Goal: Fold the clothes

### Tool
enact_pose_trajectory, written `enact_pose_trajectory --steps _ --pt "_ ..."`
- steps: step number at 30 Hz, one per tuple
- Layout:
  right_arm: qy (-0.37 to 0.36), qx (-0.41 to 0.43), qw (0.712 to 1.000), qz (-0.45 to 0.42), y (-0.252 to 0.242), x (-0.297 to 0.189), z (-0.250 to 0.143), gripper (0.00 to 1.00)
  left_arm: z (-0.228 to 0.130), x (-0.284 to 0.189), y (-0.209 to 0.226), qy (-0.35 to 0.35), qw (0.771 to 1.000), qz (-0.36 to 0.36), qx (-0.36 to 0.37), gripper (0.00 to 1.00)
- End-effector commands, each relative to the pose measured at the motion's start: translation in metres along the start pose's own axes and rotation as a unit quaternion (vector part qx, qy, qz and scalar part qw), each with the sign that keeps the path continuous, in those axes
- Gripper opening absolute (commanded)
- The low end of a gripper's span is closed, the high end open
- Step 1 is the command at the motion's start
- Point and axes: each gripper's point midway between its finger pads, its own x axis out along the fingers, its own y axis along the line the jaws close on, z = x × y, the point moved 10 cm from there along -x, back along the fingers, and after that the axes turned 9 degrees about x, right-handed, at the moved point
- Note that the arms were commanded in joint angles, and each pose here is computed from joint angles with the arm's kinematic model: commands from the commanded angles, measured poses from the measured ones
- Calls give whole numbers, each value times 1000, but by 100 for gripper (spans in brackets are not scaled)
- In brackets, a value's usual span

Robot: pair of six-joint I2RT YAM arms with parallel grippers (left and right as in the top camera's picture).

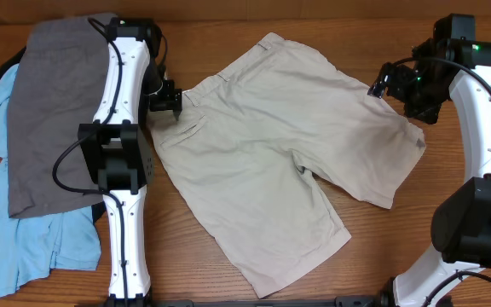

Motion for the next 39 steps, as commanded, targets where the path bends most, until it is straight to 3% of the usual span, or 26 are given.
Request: enact_pose_trajectory --steps 1,7,12,15,25,39 --pt "-3 -13 1000 6 2 -5 0 100 -21 -66 -3 -79 997 -1 11 100" --pt "-1 -16 1000 5 2 -5 -1 100 -59 -136 -2 -165 986 26 23 100" --pt "23 -56 997 40 9 -5 -7 100 -74 -175 -23 -255 955 -33 144 100" --pt "45 -65 996 32 16 -3 -18 100 -68 -183 -35 -292 940 -49 171 100" --pt "84 26 994 -72 28 23 -54 94 -72 -211 -42 -361 912 -61 186 100" --pt "178 -92 974 -106 53 118 -163 96 -66 -214 -35 -380 909 -27 169 100"
